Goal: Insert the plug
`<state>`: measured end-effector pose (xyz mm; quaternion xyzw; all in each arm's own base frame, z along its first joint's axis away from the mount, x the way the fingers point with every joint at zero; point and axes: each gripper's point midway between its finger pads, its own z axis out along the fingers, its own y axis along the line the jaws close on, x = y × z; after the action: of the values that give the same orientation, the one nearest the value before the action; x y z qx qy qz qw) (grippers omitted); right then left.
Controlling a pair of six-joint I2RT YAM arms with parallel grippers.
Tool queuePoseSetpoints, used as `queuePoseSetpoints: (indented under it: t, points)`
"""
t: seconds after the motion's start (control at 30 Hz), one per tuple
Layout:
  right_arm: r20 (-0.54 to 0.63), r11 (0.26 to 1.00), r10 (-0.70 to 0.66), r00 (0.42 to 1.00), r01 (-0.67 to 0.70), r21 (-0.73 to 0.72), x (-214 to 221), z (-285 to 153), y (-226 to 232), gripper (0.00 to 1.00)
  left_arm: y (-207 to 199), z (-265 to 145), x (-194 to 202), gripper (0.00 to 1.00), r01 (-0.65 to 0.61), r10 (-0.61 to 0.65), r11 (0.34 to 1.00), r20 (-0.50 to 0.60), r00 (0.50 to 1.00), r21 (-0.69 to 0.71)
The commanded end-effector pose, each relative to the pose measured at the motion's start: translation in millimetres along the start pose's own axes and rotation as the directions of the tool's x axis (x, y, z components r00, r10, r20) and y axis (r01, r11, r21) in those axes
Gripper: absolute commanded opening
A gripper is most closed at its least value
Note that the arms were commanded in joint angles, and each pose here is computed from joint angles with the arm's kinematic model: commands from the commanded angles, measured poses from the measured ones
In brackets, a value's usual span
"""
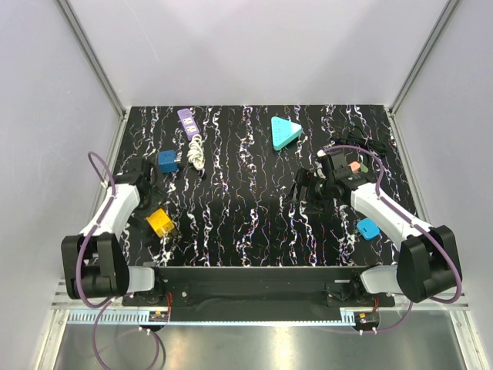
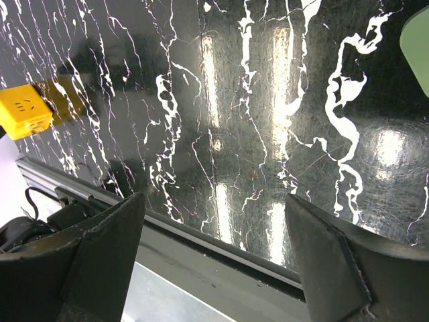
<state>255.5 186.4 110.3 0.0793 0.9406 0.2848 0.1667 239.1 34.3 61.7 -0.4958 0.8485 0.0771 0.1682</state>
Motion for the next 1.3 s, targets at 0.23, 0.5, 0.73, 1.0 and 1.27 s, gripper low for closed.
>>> queuePoseSetpoints:
  t: [0.23,0.5,0.73,1.0,1.27]
  points:
    - [0.042,0.998,-0.04,0.998,0.042,-0.054,-15.2,-7.7,19.3,0.91,7.2,-19.3,1.8,0.99,0.105,-0.106,0.994,0.025,0.994,0.039]
    - [0.052,0.997,-0.039,0.998,0.042,-0.061,-12.8,-12.0,20.2,0.91,-6.9,-0.9,7.9,0.99,-0.015,0.016,0.999,-0.022,1.0,0.049]
    - [0.046,0.997,-0.032,0.998,0.035,-0.065,-10.7,-12.2,20.3,0.91,-86.1,-17.0,48.7,0.86,-0.262,0.314,0.856,-0.046,0.948,0.445]
    - [0.057,0.997,-0.032,0.998,0.036,-0.067,-8.7,-16.1,19.7,0.91,-158.5,-102.5,107.5,0.89,-0.633,0.66,0.406,0.268,0.702,0.659]
    - [0.067,0.996,-0.034,0.997,0.039,-0.081,-8.1,-21.1,22.4,0.91,-147.4,-103.6,71.1,0.94,-0.678,0.62,0.532,0.312,0.72,0.507]
